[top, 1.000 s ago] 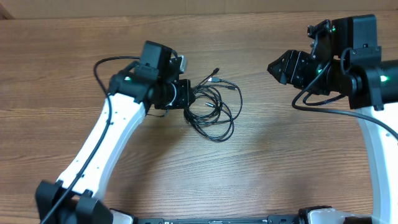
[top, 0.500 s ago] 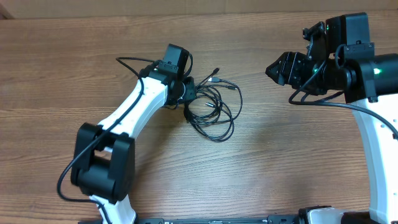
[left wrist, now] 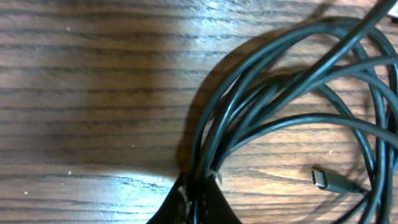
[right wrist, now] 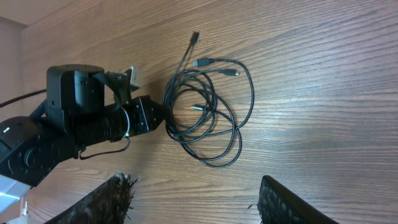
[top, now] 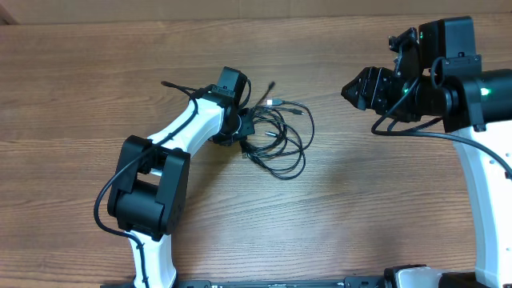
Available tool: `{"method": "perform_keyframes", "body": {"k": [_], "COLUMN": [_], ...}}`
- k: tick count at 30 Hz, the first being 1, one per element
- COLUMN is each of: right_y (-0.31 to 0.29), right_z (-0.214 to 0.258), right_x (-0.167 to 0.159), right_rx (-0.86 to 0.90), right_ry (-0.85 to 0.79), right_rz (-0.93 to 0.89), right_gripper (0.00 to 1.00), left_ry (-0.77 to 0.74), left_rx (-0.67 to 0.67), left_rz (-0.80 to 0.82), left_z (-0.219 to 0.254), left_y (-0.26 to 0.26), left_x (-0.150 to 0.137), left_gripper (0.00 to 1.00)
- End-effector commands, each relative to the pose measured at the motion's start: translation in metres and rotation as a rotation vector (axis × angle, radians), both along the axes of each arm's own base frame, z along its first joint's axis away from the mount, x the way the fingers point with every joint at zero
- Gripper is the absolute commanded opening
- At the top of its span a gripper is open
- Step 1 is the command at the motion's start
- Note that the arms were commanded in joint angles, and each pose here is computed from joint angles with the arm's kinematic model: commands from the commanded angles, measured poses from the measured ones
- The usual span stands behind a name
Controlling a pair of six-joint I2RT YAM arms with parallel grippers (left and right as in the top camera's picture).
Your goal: Untangle cables
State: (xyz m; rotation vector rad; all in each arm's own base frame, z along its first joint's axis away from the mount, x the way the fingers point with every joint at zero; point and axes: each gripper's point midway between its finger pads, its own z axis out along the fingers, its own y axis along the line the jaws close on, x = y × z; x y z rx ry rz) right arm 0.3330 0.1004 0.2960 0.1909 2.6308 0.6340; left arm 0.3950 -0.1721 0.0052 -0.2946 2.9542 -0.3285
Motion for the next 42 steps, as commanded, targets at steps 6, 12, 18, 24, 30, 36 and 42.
{"method": "perform_keyframes", "body": {"k": [6, 12, 18, 24, 30, 36, 42], "right_y": [0.001, 0.002, 0.005, 0.023, 0.030, 0.036, 0.065], "right_z": [0.003, 0.003, 0.004, 0.012, 0.015, -0.003, -0.010], "right_x": [-0.001, 0.000, -0.001, -0.005, -0.007, -0.007, -0.015], "right_rx": [-0.003, -0.004, -0.005, 0.044, 0.081, 0.112, 0.188], "right_ry": [-0.013, -0.012, -0.032, -0.090, -0.095, -0.031, -0.030], "right_rz": [0.010, 0.013, 0.064, 0.217, 0.256, 0.271, 0.426], "right_gripper": [0.65, 0.68, 0.69, 0.69, 0.69, 0.70, 0.69], "left_ry": [0.004, -0.223, -0.389, -0.414, -0.423, -0.517, -0.580], "left_rx": [0.015, -0.137, -0.292, -0.364, -0.490, -0.785, -0.954], "left_rz": [-0.051, -0.164, -0.220, -0.297, -0.361, -0.499, -0.621], "left_z": [0.009, 0.115, 0.209, 0.240, 0.255, 0.307, 0.341], "left_y": [-0.001, -0.023, -0.033, -0.038, -0.052, -0.063, -0.060], "left_x": [-0.004, 0.004, -0.020, -0.047, -0.051, -0.053, -0.063], "left_gripper": [0.04, 0.04, 0.04, 0.04, 0.04, 0.04, 0.04]}}
